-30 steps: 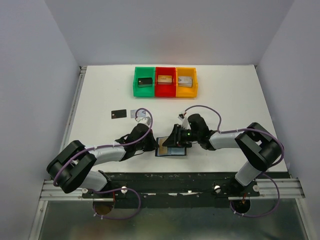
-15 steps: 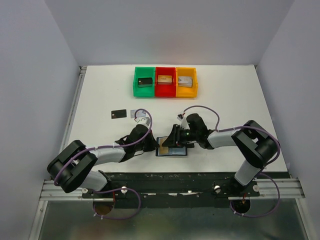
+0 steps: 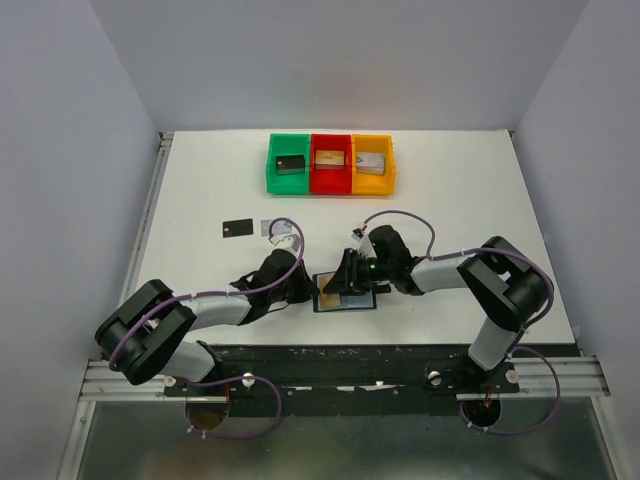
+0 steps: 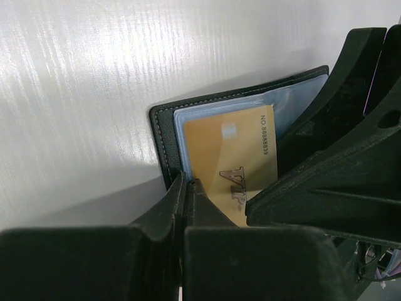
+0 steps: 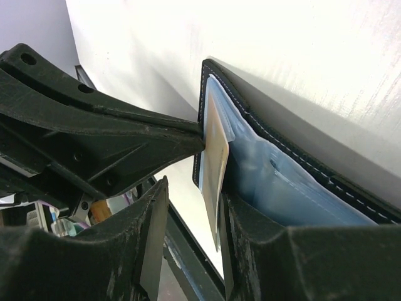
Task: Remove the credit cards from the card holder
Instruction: Remove the credit card from the card holder.
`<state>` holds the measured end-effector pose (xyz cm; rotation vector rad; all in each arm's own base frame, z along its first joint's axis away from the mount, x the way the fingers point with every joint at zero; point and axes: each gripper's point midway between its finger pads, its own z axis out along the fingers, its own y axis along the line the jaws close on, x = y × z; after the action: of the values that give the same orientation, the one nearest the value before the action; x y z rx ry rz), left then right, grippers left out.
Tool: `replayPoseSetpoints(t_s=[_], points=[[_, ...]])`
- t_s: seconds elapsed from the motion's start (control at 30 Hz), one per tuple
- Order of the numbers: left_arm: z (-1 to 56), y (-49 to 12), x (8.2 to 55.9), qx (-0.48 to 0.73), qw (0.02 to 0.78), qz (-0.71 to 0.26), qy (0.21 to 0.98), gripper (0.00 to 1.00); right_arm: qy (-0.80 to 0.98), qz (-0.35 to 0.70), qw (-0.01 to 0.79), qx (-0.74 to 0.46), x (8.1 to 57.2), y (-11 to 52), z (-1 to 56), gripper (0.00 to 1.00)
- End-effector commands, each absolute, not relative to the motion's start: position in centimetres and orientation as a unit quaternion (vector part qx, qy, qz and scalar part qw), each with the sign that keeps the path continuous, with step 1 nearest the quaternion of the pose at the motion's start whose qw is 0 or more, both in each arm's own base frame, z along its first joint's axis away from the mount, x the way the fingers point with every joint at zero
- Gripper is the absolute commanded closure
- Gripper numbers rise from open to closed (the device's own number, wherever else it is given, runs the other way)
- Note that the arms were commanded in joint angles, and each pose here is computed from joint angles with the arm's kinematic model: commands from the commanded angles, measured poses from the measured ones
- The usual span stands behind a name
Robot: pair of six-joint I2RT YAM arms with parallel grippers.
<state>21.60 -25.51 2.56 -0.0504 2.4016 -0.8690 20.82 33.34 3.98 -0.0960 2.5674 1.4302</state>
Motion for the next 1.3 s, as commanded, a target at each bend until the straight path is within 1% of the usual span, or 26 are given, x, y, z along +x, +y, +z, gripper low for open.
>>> replayPoseSetpoints(t_s=[0.0,0.3,1.27], points=[[0.3,-24.8,19.4,-0.009,0.246,-0.308,0.919,1.0,0.871,0.48,0.092,-0.05,20.5,33.5,3.7,0.56],[-0.8,-24.1,19.2,-0.02,0.236,-0.286,0.928,1.0,0.883,0.454,0.105,-0.065,20.5,32.6,4.5,0.57],[-2.5,-22.6,18.6,-0.042,0.224,-0.253,0.94,1.0,0.886,0.442,0.124,-0.068,20.0,31.4,5.8,0.63]])
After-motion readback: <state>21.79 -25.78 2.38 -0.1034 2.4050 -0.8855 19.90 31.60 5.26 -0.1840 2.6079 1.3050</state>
